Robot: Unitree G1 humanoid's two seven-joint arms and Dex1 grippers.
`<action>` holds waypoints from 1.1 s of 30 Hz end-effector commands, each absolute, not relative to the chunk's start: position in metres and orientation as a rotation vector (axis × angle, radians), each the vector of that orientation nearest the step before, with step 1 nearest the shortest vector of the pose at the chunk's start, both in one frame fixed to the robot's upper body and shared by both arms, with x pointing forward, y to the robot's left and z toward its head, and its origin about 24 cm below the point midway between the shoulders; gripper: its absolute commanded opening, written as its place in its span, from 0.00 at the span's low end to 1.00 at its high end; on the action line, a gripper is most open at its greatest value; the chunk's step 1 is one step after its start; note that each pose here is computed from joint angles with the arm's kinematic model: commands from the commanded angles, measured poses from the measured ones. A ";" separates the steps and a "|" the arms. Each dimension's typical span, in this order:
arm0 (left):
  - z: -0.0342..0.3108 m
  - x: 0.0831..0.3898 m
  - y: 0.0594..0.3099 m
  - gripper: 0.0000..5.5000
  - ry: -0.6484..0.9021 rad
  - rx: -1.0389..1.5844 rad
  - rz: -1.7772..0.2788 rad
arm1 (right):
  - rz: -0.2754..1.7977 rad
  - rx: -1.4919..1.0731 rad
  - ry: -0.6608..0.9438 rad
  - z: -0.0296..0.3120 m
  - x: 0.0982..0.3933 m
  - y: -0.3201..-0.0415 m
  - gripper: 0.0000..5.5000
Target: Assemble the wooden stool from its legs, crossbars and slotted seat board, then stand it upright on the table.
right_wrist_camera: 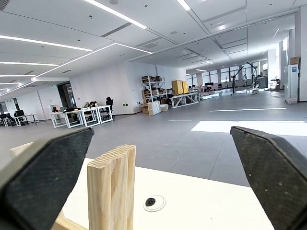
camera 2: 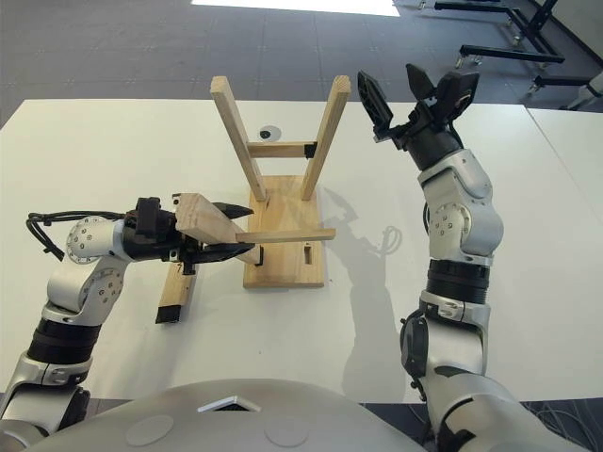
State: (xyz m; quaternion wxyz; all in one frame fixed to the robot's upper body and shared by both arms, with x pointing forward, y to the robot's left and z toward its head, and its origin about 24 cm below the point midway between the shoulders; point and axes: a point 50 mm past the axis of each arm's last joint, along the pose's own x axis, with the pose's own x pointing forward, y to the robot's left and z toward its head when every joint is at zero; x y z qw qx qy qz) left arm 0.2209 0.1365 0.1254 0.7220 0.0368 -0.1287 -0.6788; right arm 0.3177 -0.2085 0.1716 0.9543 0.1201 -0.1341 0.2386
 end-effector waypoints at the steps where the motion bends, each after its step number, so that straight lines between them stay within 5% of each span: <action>1: 0.113 0.219 0.137 0.37 -0.158 0.041 -1.500 | 0.493 0.217 -0.284 0.179 0.323 -0.209 0.95; 17: 0.089 0.218 0.142 0.37 -0.029 0.064 -1.418 | 0.510 0.226 -0.274 0.176 0.324 -0.204 0.95; 33: 0.129 0.206 0.150 0.87 -0.021 0.182 -1.498 | 0.449 0.264 -0.285 0.166 0.316 -0.208 0.95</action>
